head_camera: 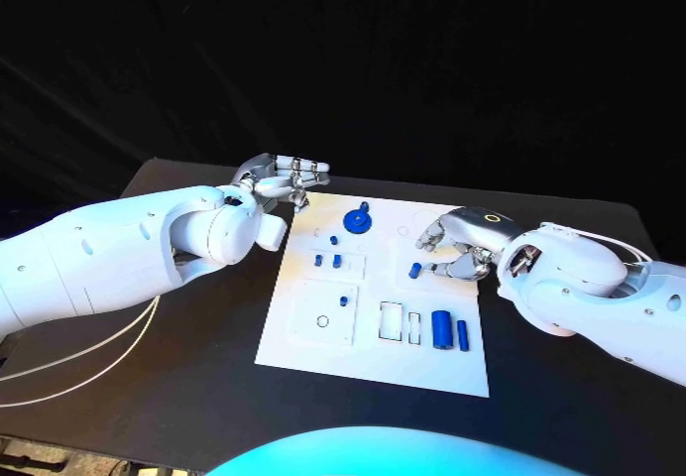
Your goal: Assemble the parts on the task board
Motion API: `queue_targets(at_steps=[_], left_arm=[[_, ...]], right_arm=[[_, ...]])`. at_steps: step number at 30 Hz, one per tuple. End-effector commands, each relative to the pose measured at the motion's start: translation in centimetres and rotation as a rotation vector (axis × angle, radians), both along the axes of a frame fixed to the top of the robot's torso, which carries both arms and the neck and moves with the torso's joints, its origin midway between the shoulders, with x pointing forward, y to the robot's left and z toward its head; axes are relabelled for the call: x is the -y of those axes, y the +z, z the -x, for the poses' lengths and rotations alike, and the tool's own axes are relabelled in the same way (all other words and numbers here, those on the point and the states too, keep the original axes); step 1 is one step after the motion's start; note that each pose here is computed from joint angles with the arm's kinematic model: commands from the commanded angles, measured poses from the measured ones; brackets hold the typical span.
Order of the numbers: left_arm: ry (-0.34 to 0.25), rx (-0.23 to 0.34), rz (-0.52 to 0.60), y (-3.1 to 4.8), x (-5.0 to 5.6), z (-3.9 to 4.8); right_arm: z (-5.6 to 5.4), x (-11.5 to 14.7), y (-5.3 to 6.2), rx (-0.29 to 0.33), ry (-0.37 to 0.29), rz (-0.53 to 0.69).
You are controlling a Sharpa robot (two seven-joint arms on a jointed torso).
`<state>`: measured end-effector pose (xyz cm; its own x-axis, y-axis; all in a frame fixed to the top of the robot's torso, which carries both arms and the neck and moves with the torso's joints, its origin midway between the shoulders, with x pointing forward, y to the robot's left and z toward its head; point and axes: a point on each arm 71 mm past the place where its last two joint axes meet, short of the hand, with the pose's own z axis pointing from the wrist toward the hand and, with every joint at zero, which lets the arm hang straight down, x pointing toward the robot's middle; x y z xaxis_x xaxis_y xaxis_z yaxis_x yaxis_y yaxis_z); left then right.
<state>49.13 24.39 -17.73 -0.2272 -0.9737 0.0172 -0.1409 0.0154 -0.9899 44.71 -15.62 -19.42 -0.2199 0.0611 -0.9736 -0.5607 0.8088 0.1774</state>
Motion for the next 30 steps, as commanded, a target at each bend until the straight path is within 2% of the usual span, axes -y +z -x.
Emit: queue_targets(at_steps=[1, 19, 30], left_arm=[[-0.022, 0.004, 0.013, 0.12, 0.4, 0.06], [-0.023, 0.003, 0.012, 0.10, 0.5, 0.03], [-0.030, -0.001, 0.014, 0.09, 0.6, 0.06]], right_arm=[[0.1, -0.4, -0.6, -0.046, 0.036, 0.041], [0.3, -1.6, -1.7, -0.076, 0.065, 0.055], [0.1, -2.0, -2.1, -0.063, 0.062, 0.056]])
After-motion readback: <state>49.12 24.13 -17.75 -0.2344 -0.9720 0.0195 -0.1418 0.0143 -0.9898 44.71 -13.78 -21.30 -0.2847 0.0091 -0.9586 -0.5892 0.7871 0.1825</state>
